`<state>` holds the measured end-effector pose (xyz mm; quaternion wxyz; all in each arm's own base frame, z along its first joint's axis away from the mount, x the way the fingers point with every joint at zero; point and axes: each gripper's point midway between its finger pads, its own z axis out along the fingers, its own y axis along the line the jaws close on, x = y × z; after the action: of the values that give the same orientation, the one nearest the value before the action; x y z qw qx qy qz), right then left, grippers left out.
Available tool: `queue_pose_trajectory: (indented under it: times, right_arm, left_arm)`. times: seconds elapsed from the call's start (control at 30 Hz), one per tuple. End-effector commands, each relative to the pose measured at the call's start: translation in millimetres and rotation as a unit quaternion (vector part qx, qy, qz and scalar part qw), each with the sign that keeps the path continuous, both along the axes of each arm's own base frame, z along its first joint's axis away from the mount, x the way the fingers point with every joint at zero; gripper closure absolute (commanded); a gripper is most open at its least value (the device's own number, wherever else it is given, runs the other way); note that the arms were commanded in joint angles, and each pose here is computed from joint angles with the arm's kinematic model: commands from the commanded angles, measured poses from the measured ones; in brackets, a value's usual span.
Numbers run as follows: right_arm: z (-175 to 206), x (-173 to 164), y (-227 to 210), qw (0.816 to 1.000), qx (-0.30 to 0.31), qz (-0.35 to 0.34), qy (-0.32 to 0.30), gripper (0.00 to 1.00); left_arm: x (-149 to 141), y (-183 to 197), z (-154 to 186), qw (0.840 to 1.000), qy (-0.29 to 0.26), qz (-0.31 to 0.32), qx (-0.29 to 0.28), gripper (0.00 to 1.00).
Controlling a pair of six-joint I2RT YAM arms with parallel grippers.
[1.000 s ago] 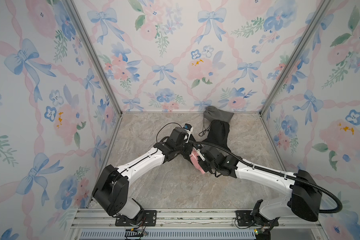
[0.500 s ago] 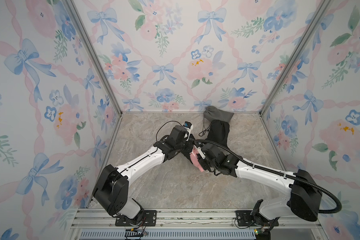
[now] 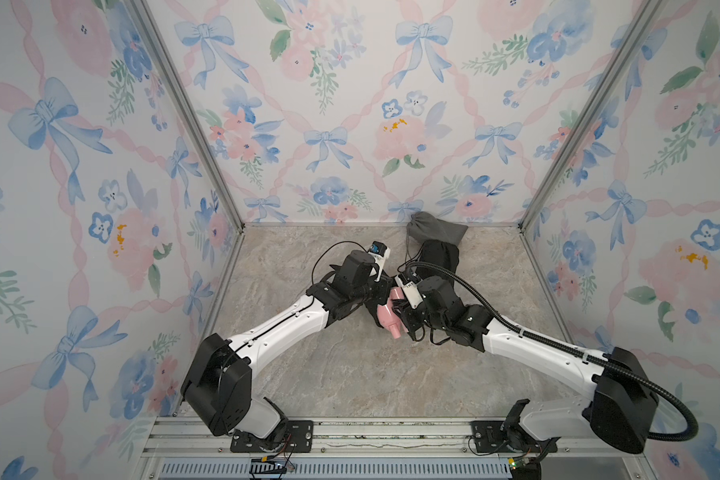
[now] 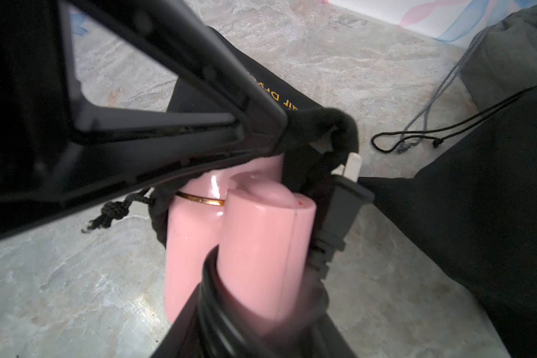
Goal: Pack away hair dryers
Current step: Place the hair dryer in the drawstring bag.
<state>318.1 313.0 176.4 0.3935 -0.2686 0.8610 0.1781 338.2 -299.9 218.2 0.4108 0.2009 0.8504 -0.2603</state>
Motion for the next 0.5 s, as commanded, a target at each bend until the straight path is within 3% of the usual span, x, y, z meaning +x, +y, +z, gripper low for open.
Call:
queue_pose_trajectory:
  times: [0.0, 0.47]
  right_arm:
    - [23.3, 6.9, 10.3, 0.997, 0.080, 0.000, 0.000, 0.69]
    - [25.7, 35.5, -4.3, 0.978, 0.194, -0.027, 0.067, 0.69]
  left_arm:
    - [-6.3, -3.5, 20.4, 0.999, -0.019, -0.015, -0.025, 1.00]
    - [-26.6, 5.4, 30.6, 0.998, -0.029, -0.032, -0.042, 1.00]
